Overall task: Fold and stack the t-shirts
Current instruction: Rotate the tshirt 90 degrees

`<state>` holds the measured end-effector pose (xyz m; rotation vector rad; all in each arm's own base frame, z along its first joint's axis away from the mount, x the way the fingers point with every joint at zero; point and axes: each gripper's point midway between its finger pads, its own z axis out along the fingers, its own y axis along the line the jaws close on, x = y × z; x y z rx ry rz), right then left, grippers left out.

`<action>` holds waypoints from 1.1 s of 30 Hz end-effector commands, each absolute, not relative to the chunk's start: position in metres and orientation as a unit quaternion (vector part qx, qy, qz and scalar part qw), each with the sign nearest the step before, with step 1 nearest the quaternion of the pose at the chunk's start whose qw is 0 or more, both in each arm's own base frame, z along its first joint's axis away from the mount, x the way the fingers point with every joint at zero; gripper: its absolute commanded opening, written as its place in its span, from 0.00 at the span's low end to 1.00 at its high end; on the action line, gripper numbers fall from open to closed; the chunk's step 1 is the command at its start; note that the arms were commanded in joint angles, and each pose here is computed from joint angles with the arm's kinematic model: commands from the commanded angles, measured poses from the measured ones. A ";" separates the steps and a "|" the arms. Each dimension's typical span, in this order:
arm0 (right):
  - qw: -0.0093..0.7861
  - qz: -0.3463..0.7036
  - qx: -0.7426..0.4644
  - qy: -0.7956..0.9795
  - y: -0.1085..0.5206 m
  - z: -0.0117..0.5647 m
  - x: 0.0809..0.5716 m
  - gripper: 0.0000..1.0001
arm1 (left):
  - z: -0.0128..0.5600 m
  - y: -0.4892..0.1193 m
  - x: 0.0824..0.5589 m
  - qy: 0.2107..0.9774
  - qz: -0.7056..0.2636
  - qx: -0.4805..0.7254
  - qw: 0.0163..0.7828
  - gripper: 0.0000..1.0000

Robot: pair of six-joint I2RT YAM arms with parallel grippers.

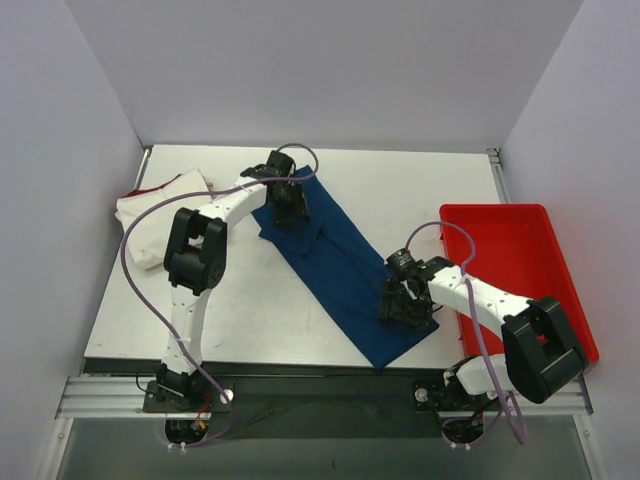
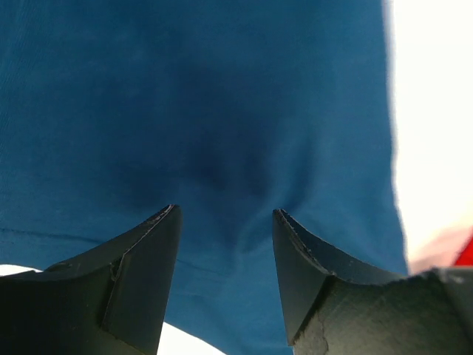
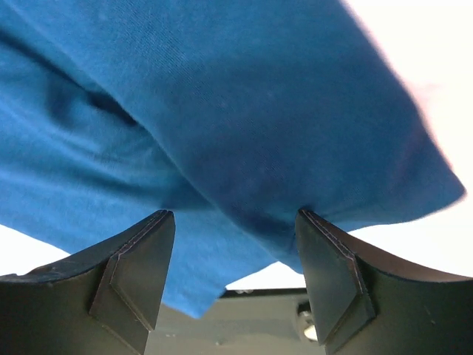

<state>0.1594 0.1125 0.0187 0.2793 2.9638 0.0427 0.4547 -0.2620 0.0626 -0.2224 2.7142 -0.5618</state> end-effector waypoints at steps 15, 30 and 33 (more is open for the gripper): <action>0.002 0.092 0.032 0.995 0.212 -0.009 0.122 0.65 | 0.004 -0.232 0.505 0.951 -0.242 -0.105 0.162 0.63; 0.084 0.172 -0.066 0.979 0.311 0.093 0.148 0.67 | 0.153 -0.262 0.580 0.884 -0.342 -0.036 0.317 0.65; 0.094 0.147 -0.045 0.984 0.286 0.093 0.150 0.67 | 0.191 -0.262 0.553 0.881 -0.337 -0.016 0.332 0.66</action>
